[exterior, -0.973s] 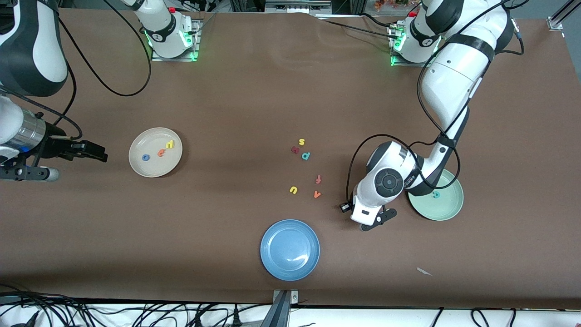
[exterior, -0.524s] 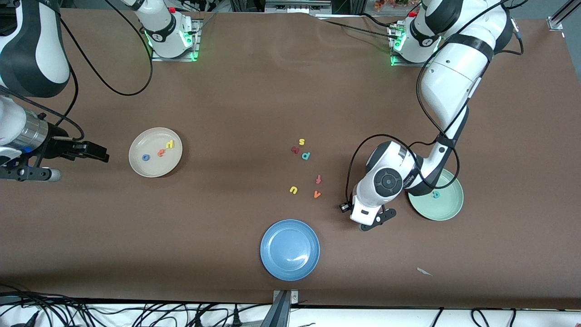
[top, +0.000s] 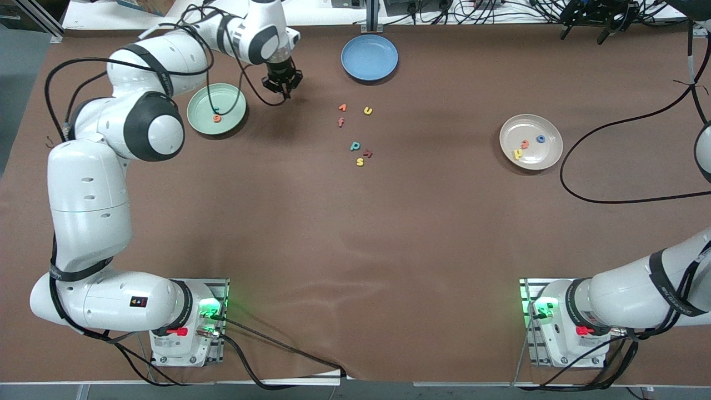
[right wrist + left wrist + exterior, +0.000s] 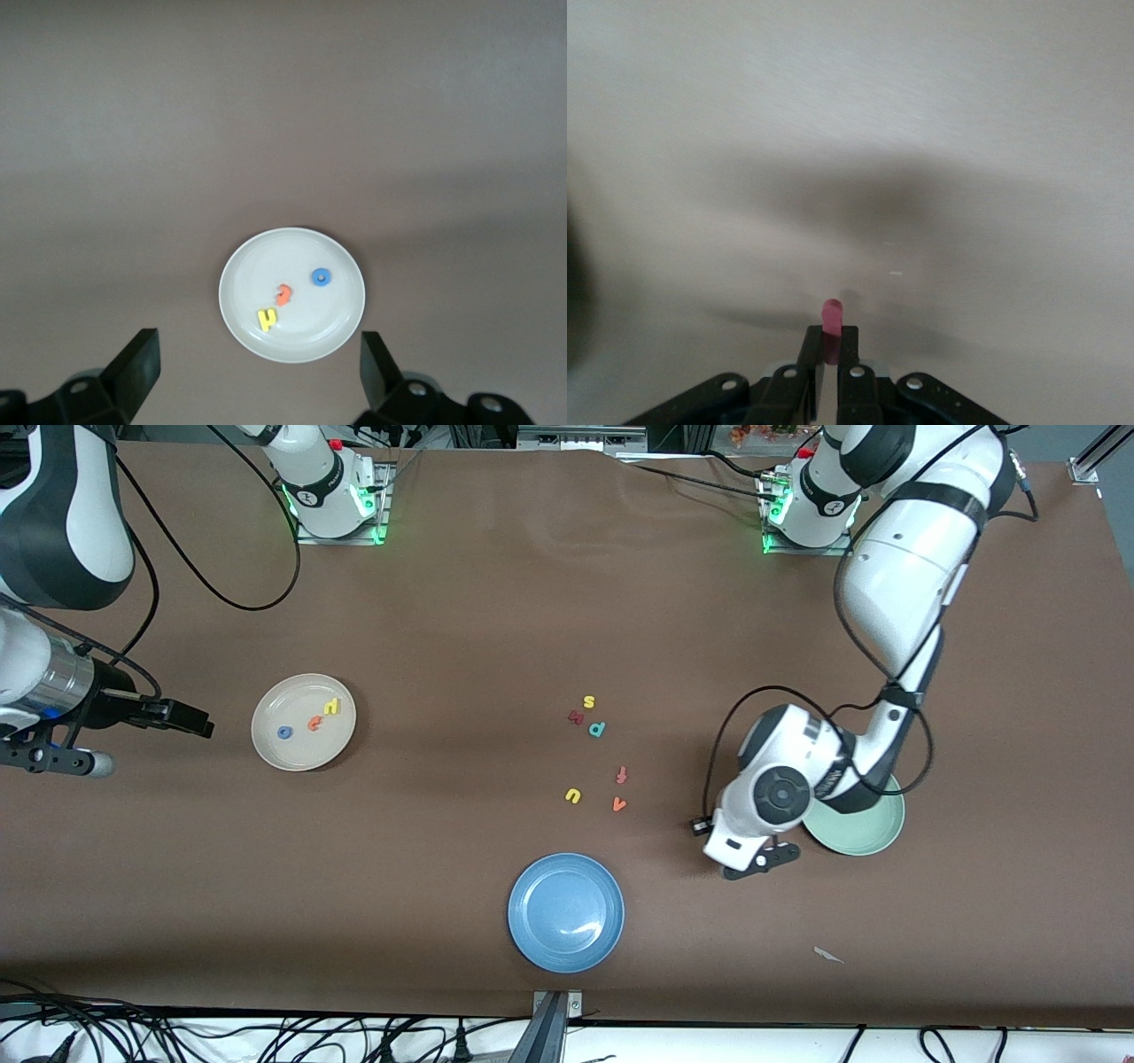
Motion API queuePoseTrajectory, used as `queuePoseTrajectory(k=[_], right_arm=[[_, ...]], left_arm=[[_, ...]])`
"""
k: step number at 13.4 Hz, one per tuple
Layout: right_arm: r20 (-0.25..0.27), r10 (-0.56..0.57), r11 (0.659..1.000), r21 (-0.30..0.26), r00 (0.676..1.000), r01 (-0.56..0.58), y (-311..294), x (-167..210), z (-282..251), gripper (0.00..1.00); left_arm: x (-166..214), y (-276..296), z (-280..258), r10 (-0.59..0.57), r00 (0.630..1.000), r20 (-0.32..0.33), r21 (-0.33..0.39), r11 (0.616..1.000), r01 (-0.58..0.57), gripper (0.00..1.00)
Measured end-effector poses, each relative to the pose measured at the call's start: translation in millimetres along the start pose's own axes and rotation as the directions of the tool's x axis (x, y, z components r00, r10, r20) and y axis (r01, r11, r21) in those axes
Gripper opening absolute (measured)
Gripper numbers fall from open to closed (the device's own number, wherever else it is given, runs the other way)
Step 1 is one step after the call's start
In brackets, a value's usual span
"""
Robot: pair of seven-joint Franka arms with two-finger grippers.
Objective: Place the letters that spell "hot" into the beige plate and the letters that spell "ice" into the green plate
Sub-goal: 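Grasp the pink l with the left gripper and carry it over the green plate, then lower the pink l into the green plate and open the left gripper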
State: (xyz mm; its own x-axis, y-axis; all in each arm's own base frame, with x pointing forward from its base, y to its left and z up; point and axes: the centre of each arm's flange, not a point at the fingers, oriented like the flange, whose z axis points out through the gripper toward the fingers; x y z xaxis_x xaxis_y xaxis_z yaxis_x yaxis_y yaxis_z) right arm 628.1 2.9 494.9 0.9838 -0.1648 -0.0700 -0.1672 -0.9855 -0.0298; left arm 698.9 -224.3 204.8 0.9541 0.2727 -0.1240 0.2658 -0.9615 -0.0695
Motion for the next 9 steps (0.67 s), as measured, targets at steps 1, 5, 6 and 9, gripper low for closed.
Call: queuePoseTrajectory(k=[1, 5, 6, 9], right_arm=[[0.000, 0.010, 1.000, -0.001, 1.000, -0.010, 2, 0, -1, 1.00], [-0.004, 0.049, 0.999, -0.006, 0.999, -0.050, 23, 3, -3, 1.00], [-0.005, 0.055, 0.998, -0.006, 0.998, -0.055, 26, 3, -4, 1.00], [-0.004, 0.055, 0.998, -0.006, 0.998, -0.055, 26, 3, -4, 1.00]], left_arm=[[7, -20, -7, 0.048, 0.999, 0.025, 0.022, 0.999, -0.049, 0.10], [34, -99, -21, 0.235, 0.969, 0.084, 0.030, 0.971, -0.238, 0.10], [39, -118, -19, 0.276, 0.956, 0.095, 0.025, 0.960, -0.280, 0.10], [41, -159, -5, 0.368, 0.919, 0.140, 0.015, 0.927, -0.374, 0.10]])
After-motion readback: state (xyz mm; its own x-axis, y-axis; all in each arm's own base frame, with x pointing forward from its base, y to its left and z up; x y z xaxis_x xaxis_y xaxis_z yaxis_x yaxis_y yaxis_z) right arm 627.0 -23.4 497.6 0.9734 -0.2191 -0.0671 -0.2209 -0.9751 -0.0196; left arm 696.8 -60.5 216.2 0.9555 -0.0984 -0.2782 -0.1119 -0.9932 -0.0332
